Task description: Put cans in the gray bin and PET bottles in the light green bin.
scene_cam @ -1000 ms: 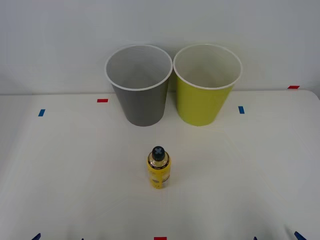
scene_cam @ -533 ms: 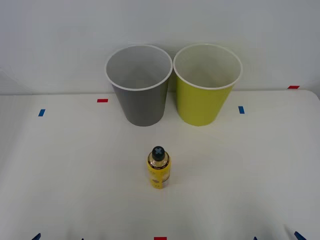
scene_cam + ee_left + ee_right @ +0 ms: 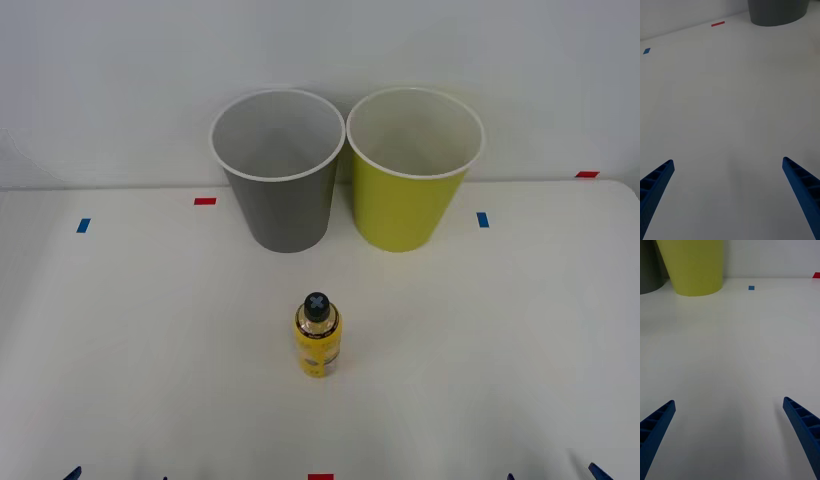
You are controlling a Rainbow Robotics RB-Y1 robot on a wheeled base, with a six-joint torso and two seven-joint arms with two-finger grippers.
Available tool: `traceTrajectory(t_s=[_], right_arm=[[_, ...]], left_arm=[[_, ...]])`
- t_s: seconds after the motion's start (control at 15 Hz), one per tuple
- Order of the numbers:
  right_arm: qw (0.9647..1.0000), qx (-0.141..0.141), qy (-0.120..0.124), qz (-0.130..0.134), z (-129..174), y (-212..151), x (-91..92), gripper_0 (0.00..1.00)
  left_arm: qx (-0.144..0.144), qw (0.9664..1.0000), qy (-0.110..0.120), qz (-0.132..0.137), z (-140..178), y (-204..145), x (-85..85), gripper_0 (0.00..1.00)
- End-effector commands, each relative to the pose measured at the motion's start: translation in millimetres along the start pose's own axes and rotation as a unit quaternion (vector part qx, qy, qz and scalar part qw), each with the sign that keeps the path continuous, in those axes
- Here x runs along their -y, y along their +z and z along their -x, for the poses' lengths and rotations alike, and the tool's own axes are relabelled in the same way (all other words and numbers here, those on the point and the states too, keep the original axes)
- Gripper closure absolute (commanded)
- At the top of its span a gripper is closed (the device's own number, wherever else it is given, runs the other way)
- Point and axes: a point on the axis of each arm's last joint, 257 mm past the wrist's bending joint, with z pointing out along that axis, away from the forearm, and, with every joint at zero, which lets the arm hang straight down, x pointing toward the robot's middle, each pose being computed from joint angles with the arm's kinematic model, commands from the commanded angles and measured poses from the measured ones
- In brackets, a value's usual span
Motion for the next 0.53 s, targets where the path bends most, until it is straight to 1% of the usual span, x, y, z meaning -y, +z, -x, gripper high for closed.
traceTrajectory(t_s=[0.07, 0.53], right_arm=[[1.0000, 0.000, 0.000, 0.000, 0.0, 0.0, 0.0, 0.00], [1.0000, 0.000, 0.000, 0.000, 0.0, 0.0, 0.0, 0.00]], left_arm=[[0.000, 1.0000, 0.000, 0.000, 0.0, 0.0, 0.0, 0.00], [0.000, 1.0000, 0.000, 0.000, 0.0, 0.0, 0.0, 0.00]])
